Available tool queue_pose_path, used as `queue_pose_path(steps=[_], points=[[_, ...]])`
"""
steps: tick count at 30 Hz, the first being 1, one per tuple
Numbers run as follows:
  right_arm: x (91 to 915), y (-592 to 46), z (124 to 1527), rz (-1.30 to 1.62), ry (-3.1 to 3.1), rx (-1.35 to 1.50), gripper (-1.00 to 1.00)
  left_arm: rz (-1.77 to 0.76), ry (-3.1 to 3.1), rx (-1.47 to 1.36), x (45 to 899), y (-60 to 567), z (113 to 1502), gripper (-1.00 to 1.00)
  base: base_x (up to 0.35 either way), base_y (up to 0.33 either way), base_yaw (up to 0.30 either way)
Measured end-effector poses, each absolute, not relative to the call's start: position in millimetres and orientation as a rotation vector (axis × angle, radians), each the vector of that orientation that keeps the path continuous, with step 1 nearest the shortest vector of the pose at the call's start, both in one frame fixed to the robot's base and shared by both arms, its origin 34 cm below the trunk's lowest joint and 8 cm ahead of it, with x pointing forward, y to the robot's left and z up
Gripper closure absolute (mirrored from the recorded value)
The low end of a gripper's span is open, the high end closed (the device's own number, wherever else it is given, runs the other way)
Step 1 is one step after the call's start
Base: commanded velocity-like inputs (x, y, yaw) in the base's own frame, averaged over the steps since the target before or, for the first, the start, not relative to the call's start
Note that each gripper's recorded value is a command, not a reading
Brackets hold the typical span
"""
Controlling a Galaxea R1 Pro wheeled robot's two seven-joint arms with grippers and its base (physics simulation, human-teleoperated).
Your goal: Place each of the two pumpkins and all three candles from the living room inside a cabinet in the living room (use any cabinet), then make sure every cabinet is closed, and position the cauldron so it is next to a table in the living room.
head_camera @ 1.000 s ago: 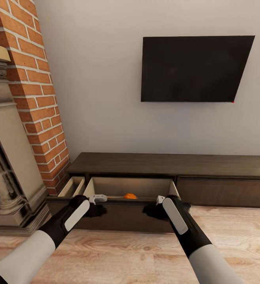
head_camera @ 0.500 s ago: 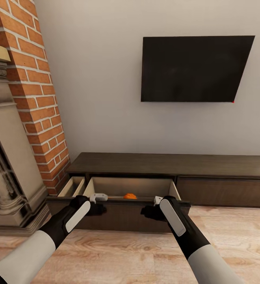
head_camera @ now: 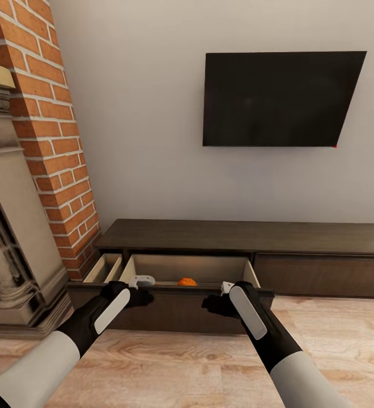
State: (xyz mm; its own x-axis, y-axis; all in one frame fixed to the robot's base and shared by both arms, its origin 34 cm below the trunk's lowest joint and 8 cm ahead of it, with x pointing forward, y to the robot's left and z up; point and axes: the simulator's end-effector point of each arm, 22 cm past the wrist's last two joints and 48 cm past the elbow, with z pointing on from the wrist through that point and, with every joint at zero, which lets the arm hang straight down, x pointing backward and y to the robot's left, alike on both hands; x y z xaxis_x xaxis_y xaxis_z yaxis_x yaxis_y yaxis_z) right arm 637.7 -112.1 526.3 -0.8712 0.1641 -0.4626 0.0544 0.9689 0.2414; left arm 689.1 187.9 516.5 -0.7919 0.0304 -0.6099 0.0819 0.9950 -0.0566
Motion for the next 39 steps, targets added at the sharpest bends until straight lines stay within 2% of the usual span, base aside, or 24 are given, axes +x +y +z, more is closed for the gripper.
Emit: queue_pose_path(steps=[39], points=[[626, -109, 462, 0.306, 2.643, 0.151, -1.0, -0.086, 2.411, 0.136, 685, 171, 451, -1.0, 0.0, 0.0, 0.0]])
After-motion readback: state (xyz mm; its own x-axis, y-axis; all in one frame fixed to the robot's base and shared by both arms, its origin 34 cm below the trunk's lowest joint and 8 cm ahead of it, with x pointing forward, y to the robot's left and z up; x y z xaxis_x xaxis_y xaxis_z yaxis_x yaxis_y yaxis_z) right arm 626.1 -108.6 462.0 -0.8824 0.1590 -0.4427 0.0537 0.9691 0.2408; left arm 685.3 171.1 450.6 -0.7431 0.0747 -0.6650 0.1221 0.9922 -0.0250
